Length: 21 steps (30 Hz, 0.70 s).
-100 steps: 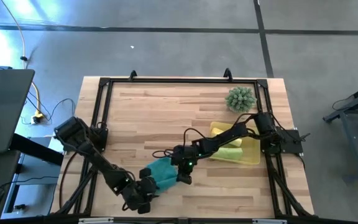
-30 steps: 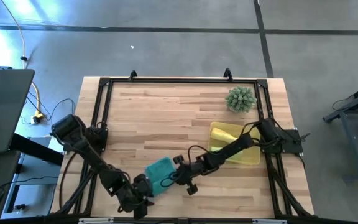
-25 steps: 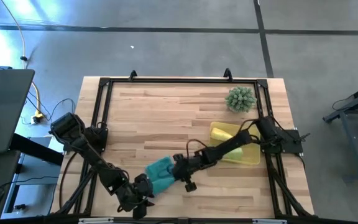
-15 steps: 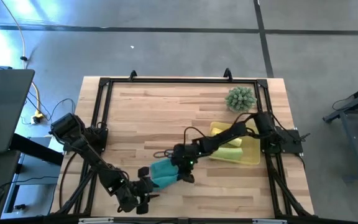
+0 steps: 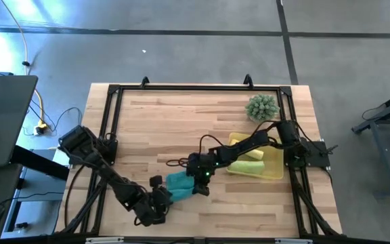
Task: Roll microfiber towels into tight, uniform cylinder then place into a basket
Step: Roll the blue microfiber towel
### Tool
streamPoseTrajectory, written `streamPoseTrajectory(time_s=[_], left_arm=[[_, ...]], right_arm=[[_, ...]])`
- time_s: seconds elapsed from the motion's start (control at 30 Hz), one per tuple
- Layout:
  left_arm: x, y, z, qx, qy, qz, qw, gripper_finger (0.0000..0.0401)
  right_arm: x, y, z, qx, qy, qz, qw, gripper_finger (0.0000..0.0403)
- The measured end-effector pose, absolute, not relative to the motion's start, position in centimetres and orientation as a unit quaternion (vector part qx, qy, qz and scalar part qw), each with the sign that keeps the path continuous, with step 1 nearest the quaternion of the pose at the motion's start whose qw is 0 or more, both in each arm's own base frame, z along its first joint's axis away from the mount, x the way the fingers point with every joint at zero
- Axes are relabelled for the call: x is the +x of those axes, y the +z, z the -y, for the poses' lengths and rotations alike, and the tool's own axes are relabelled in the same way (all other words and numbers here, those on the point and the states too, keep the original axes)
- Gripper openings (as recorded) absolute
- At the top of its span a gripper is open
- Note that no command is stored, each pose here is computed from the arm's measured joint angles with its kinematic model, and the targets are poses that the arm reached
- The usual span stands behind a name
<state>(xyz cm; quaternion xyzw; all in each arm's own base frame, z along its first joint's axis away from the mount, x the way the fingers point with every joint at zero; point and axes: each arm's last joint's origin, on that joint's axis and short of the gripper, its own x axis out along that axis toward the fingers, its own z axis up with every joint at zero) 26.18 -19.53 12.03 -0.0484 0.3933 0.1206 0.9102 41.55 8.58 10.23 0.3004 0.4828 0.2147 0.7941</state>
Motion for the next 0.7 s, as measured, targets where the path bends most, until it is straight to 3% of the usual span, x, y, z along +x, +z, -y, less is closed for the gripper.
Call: streamPoseTrajectory(time_s=[0.3, 0.7], left_arm=[[27.0, 11.0, 18.7, -0.121, 0.135, -0.425, 0.887, 0.0149], [27.2, 10.9, 18.8, -0.237, 0.124, -0.463, 0.845, 0.0009]], right_arm=[[41.6, 10.2, -8.6, 0.283, 0.218, -0.477, 0.803, 0.0010], [40.1, 15.0, -8.6, 0.169, 0.266, -0.446, 0.838, 0.0124]])
